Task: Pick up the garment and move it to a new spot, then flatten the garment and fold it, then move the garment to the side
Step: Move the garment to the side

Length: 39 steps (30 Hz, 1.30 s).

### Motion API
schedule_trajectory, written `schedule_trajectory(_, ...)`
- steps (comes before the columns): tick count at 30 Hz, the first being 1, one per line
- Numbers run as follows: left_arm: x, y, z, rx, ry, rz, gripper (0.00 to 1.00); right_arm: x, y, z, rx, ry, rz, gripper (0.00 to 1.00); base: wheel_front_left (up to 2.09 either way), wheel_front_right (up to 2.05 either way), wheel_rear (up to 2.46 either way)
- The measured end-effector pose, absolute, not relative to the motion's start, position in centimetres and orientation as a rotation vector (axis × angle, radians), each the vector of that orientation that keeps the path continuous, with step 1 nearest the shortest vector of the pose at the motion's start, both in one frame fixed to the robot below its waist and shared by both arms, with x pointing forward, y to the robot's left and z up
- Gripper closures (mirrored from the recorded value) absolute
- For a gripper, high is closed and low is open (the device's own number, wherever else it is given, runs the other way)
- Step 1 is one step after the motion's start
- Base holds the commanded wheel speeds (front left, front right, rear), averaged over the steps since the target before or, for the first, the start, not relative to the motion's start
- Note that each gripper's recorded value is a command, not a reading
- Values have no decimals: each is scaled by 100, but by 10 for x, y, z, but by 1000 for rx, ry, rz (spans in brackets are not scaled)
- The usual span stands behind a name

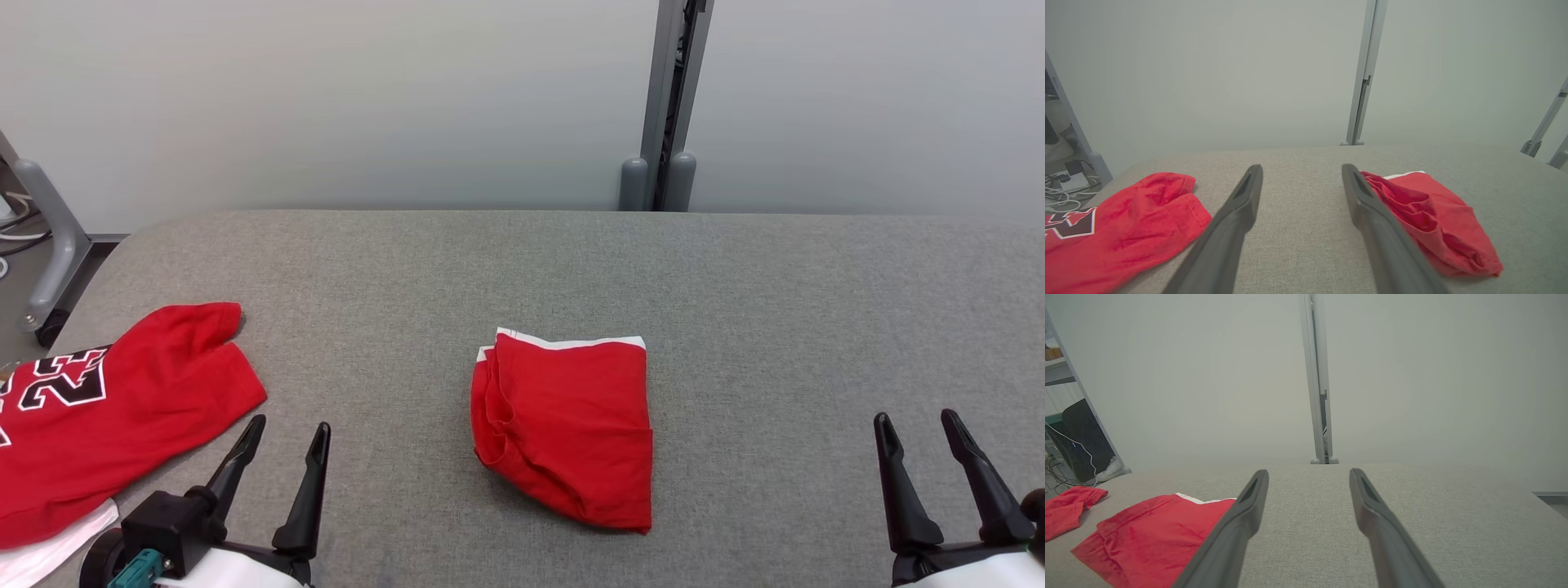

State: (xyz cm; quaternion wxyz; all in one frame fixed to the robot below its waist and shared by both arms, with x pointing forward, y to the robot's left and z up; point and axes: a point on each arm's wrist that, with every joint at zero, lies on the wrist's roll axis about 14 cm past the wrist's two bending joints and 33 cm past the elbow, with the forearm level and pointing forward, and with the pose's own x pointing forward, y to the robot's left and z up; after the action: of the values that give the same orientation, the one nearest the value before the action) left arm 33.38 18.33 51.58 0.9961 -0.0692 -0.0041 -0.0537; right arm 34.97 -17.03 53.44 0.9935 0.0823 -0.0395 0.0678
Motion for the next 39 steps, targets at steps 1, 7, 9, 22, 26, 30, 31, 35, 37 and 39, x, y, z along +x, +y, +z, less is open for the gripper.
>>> schedule_trajectory(1,334,184,515,-137,-5,-108,0,350,-170,534,170,-78,135,0,0,0,0)
schedule_trajectory(7,333,184,516,-133,-4,-108,0,349,-170,529,175,-56,132,0,0,0,0)
schedule_trajectory(9,333,185,516,-133,-4,-105,0,349,-170,527,176,-50,132,0,0,0,0)
schedule_trajectory(22,334,184,514,-135,1,-108,0,349,-170,523,178,-36,130,0,0,0,0)
schedule_trajectory(26,334,183,513,-137,5,-109,0,351,-170,521,176,-25,132,0,0,0,0)
schedule_trajectory(30,339,183,514,-139,0,-112,0,364,-166,521,150,-17,153,0,0,0,0)
schedule_trajectory(31,343,182,517,-139,-8,-114,0,370,-164,523,142,-21,164,0,0,0,0)
schedule_trajectory(35,360,180,522,-144,-35,-124,0,395,-140,518,117,5,249,0,0,0,0)
schedule_trajectory(37,367,181,520,-146,-38,-121,0,406,-123,508,108,38,305,0,0,0,0)
schedule_trajectory(39,373,184,516,-147,-36,-111,0,413,-101,495,115,78,366,0,0,0,0)
